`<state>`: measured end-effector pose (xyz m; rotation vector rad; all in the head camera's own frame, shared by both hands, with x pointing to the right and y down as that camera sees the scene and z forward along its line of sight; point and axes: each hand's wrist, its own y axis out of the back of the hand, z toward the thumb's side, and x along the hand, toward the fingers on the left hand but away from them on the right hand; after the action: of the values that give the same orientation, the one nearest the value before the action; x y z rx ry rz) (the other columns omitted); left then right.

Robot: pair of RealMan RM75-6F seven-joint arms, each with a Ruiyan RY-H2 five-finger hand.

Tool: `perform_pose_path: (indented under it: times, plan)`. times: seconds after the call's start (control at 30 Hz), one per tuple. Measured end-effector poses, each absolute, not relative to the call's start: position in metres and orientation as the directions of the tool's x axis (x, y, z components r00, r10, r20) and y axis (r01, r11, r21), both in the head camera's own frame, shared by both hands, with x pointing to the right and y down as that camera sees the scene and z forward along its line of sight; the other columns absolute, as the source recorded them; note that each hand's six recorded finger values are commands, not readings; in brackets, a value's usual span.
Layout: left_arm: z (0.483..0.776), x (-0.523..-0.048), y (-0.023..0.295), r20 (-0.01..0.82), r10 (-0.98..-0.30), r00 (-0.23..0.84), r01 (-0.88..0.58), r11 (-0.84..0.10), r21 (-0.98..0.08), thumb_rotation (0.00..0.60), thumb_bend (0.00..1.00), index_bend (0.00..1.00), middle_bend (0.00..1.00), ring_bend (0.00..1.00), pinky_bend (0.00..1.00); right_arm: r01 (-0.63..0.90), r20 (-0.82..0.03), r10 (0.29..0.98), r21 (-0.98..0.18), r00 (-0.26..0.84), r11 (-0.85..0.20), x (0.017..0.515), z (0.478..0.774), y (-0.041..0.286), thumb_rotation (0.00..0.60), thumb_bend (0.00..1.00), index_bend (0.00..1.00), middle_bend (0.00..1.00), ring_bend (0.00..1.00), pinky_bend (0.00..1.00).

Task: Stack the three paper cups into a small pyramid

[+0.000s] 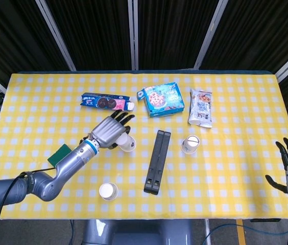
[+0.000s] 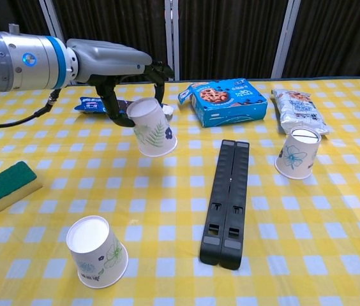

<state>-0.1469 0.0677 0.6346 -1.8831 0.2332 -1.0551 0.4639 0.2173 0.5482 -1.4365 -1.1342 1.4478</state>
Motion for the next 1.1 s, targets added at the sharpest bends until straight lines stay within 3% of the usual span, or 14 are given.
perform_pose_path:
  times: [0.3, 0.7, 1.1]
  plan:
    - [0.614, -0.135, 0.126, 0.525, -0.418, 0.742, 0.317, -0.471, -0.823, 0.6, 0.32, 0.43, 0.0, 0.0, 0.0, 0.067, -0.288, 0.957, -0.956, -0.04, -0.284, 0.463, 0.545, 0.219, 0.6, 0.06, 0.12, 0.0, 0.0, 0.0]
    - [0.612, -0.131, 0.181, 0.532, -0.267, 0.803, 0.404, -0.412, -0.817, 0.6, 0.32, 0.42, 0.0, 0.0, 0.0, 0.076, -0.273, 0.961, -0.96, -0.031, -0.27, 0.46, 0.539, 0.219, 0.6, 0.06, 0.12, 0.0, 0.0, 0.0]
    - [0.609, -0.132, 0.194, 0.553, -0.221, 0.803, 0.455, -0.372, -0.809, 0.6, 0.32, 0.41, 0.0, 0.0, 0.0, 0.086, -0.264, 0.964, -0.962, -0.03, -0.261, 0.461, 0.535, 0.22, 0.6, 0.06, 0.12, 0.0, 0.0, 0.0]
